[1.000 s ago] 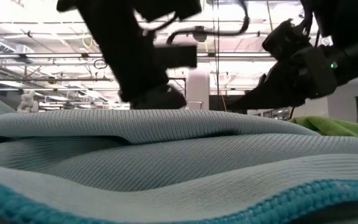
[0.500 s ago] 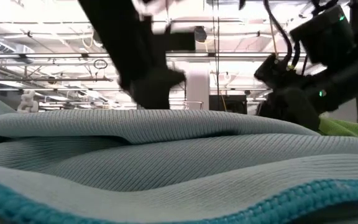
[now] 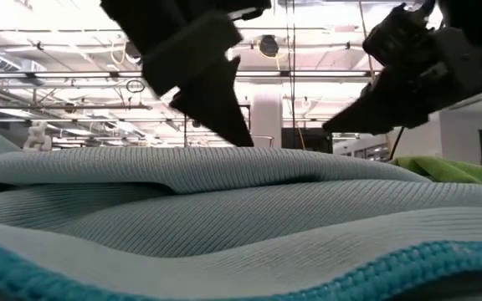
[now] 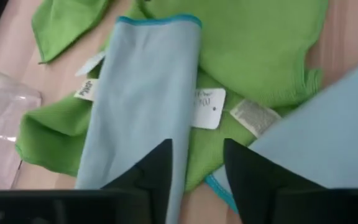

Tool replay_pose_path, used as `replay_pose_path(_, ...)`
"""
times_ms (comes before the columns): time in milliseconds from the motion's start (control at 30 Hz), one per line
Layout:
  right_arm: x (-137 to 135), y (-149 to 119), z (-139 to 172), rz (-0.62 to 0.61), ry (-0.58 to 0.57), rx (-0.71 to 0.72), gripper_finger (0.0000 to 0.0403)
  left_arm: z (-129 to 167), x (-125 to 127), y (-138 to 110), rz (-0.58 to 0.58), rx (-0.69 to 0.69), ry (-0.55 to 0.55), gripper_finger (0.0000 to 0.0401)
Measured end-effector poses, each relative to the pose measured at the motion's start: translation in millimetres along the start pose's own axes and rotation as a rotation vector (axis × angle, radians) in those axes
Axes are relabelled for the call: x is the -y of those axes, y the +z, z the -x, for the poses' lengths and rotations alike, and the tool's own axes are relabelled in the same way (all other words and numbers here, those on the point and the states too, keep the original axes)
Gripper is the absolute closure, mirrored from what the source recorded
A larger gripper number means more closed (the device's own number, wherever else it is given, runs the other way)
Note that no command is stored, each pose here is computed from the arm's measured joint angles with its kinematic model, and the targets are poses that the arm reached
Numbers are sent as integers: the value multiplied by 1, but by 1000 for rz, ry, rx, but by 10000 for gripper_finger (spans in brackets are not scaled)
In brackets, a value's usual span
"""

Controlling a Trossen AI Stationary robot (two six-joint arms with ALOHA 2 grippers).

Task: Fold microfiber towels
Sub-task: Put the top left blue towel into the transparent bin

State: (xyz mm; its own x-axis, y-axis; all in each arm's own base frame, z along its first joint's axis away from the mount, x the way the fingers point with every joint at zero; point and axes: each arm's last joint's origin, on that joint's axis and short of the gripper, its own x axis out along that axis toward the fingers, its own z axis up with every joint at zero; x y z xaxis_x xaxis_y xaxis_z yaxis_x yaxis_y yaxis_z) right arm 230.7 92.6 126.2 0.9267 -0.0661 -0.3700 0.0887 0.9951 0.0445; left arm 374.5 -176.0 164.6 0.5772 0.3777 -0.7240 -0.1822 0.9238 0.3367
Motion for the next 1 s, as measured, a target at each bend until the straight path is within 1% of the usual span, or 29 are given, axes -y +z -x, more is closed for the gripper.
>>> replay_pose_path(100, -6, -4, 2, 0, 22, -19, 360, -6, 6, -7, -28, -21, 17, 221)
replay_pose_path(200, -11, -5, 3, 17, 40, -33, 344, -9, 5, -10, -36, -47, 31, 210)
replay_pose_path(367, -19, -4, -1, 107, 19, -155, 297, -9, -1, -18, -51, -118, 76, 213)
replay_pose_path(467, -21, -6, -4, 141, 7, -197, 266, -6, -2, -26, -72, -176, 103, 222)
replay_pose_path(600, -20, -12, -8, 156, -24, -210, 240, -6, 0, -36, -59, -220, 79, 231)
replay_pose_path(767, -21, -15, -14, 141, -29, -188, 235, -8, 3, -43, -66, -205, 84, 227)
replay_pose_path(900, -23, -15, -18, 136, -19, -157, 237, -13, 1, -46, -87, -173, 116, 210)
replay_pose_path(1000, -23, -14, -18, 136, -14, -142, 238, -23, -2, -52, -96, -155, 105, 194)
